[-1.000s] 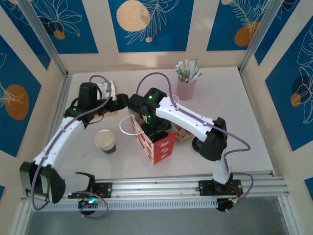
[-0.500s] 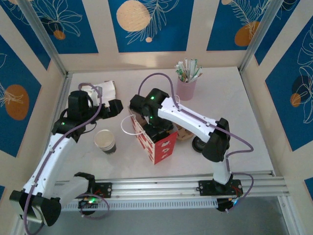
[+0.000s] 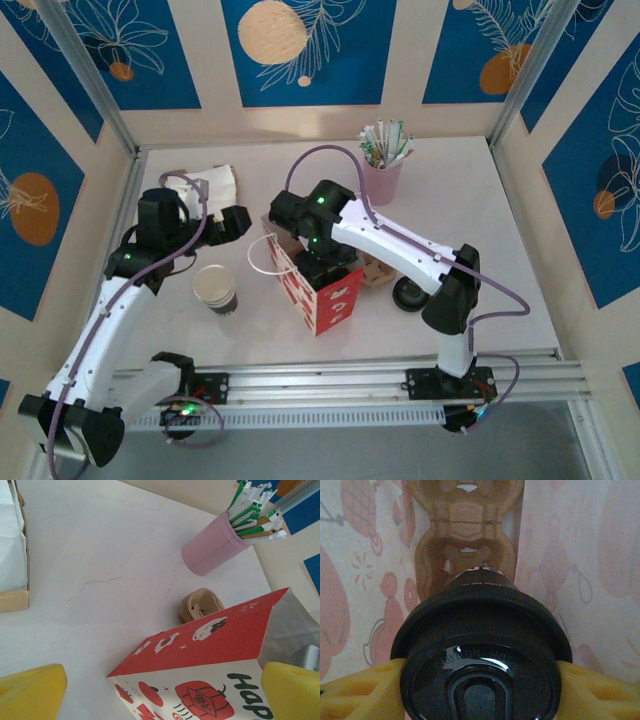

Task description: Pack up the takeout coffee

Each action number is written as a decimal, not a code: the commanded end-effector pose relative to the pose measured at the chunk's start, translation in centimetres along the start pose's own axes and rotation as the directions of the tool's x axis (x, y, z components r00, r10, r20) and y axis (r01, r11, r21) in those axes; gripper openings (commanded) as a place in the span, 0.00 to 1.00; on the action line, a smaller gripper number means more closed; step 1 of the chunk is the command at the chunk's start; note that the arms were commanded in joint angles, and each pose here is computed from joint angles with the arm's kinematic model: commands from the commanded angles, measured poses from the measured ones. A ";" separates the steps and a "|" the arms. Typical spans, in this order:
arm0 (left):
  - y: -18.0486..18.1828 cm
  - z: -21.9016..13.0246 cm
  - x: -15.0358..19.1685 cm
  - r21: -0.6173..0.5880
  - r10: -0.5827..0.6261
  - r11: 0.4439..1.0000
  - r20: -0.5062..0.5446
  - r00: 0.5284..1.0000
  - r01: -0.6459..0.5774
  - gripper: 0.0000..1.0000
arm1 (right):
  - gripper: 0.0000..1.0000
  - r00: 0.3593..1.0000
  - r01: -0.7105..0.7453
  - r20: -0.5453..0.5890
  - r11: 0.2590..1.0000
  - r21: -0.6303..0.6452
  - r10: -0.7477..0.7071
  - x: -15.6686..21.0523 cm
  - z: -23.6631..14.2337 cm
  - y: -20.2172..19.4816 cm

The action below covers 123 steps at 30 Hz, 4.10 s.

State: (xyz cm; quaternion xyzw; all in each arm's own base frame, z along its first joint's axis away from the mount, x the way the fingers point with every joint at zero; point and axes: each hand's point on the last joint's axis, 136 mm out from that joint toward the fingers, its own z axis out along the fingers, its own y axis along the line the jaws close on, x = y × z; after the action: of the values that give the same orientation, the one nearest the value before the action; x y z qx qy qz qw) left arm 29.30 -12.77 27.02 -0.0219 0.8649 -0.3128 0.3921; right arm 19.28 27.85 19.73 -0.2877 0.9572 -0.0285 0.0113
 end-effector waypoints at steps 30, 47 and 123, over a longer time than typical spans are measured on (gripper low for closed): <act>0.1 0.5 0.7 0.027 -0.009 1.000 -0.024 1.000 0.010 1.00 | 0.65 0.998 0.016 0.059 1.000 -0.014 -0.015 0.4 -0.8 -0.1; 0.3 1.1 1.0 0.029 -0.019 0.999 -0.040 0.999 0.020 1.00 | 0.65 0.996 0.026 0.091 0.999 -0.032 -0.023 0.2 -0.7 0.1; 0.5 2.1 1.0 0.038 -0.037 0.998 -0.052 0.998 0.040 1.00 | 0.65 0.996 0.019 0.093 0.992 -0.124 -0.008 0.1 1.7 0.0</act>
State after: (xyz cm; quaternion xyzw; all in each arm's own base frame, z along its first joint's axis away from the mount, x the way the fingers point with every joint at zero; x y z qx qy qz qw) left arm 29.97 -13.61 24.99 -0.0260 0.8716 -0.3291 0.3624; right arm 20.02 28.23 17.69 -0.2943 0.9537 0.0372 0.0492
